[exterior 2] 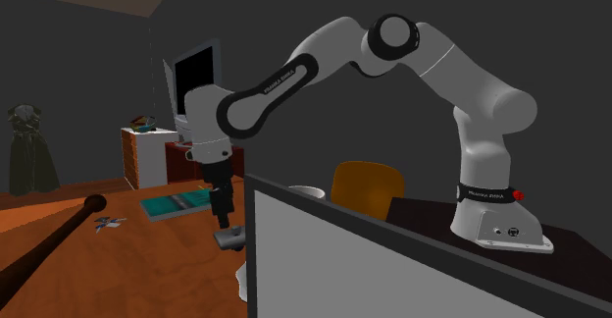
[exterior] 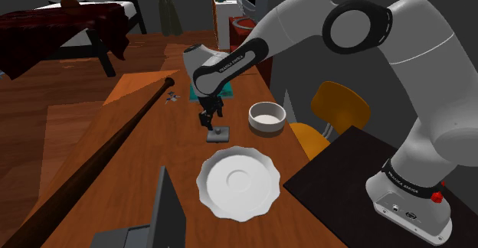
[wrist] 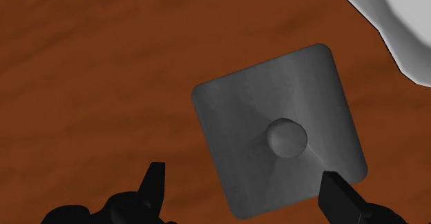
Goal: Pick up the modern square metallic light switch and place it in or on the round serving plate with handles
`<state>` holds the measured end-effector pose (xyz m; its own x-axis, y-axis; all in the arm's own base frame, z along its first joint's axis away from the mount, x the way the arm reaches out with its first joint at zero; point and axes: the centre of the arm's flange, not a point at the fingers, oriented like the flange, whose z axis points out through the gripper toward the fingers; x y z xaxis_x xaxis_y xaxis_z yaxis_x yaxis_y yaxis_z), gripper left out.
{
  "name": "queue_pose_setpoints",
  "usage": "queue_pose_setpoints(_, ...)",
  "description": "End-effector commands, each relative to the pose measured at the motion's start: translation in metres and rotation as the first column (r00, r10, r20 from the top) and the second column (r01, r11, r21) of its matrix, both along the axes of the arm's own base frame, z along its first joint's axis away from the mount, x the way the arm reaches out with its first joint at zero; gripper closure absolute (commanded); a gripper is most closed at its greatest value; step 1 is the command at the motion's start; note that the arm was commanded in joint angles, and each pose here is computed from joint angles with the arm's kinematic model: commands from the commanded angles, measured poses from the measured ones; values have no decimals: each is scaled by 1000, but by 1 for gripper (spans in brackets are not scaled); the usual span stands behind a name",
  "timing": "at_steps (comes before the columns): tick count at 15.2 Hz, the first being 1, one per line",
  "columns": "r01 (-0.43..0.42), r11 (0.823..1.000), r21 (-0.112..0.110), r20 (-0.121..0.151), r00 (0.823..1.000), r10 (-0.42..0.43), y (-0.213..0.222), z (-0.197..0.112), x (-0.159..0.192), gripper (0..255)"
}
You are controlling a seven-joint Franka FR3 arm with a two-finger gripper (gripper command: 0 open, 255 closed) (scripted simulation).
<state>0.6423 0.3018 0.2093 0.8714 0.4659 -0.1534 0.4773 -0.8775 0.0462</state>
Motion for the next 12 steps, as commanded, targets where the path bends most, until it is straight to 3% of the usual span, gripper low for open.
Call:
queue_pose_setpoints(1,0,1000,0,0,1000,0,0,-1,0,0)
queue_pose_setpoints(5,0,1000,0,0,1000,0,0,-1,0,0)
queue_pose_setpoints(6,0,1000,0,0,1000,0,0,-1,0,255)
queue_pose_setpoints(12,0,1000,0,0,1000,0,0,-1,0,255)
